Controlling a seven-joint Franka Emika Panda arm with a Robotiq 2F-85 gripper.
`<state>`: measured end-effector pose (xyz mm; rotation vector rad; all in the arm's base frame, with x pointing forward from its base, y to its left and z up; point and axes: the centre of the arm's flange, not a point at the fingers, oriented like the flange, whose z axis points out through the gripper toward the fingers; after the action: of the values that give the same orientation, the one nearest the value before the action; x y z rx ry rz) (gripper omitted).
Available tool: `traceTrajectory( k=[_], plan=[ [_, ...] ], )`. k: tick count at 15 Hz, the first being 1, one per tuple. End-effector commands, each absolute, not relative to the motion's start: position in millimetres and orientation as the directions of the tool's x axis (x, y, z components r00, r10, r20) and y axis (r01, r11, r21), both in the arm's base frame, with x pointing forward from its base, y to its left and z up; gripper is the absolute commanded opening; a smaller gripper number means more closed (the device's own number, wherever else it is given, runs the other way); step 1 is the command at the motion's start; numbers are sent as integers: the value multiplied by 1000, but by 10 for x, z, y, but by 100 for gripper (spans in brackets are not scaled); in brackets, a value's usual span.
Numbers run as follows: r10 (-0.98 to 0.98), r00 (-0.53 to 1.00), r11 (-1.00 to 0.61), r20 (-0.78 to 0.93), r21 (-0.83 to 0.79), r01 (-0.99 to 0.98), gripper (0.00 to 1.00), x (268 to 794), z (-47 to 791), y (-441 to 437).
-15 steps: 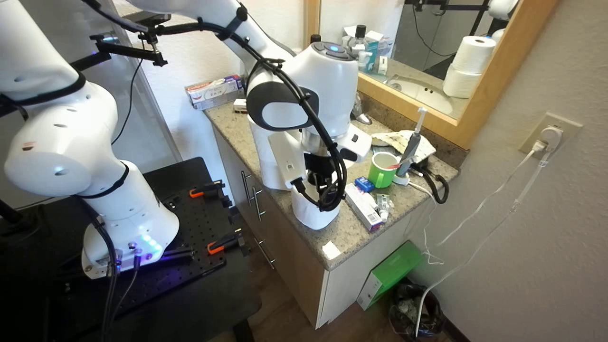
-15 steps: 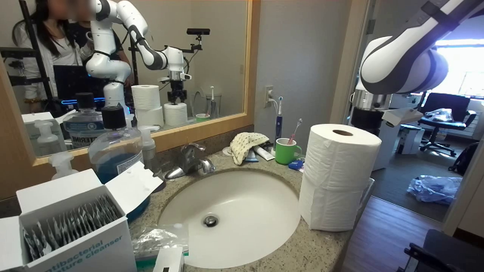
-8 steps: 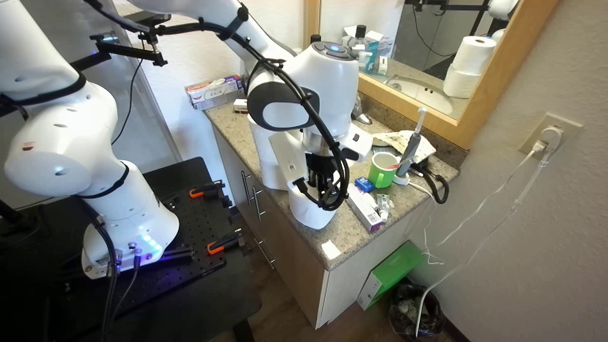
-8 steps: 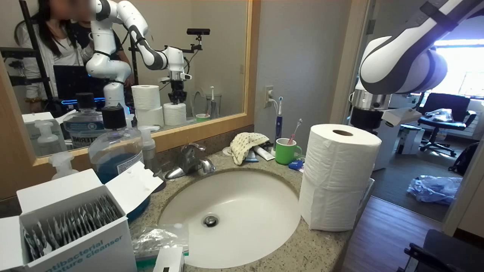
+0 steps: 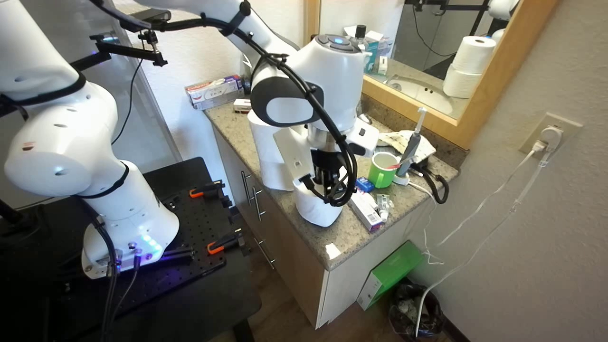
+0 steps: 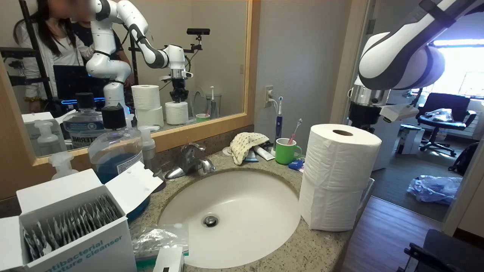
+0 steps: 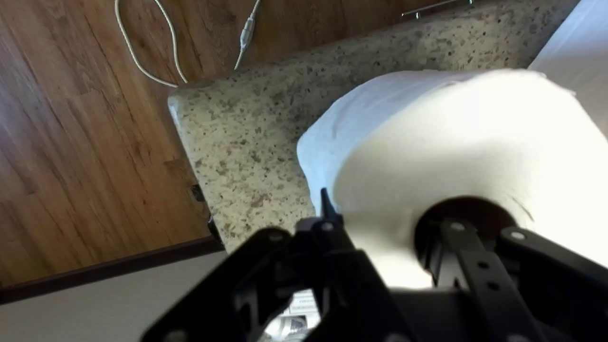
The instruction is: Stack the tissue rolls together
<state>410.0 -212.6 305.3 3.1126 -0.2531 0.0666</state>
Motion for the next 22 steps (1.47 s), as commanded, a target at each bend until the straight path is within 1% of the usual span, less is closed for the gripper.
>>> traceTrajectory(
  k=[1, 6, 13, 17, 22],
  plan=[
    [-124, 988, -992, 90, 22, -126, 13, 4238, 3383, -2168],
    [-83, 989, -996, 125, 33, -88, 13, 4288, 3719, -2203],
    [-113, 985, -993, 134, 9, -115, 13, 4058, 4296, -2454],
    [-99, 983, -995, 152, 14, -102, 13, 3761, 4980, -2473],
    [-73, 978, -992, 198, 92, -92, 13, 3366, 6021, -2200]
  ],
)
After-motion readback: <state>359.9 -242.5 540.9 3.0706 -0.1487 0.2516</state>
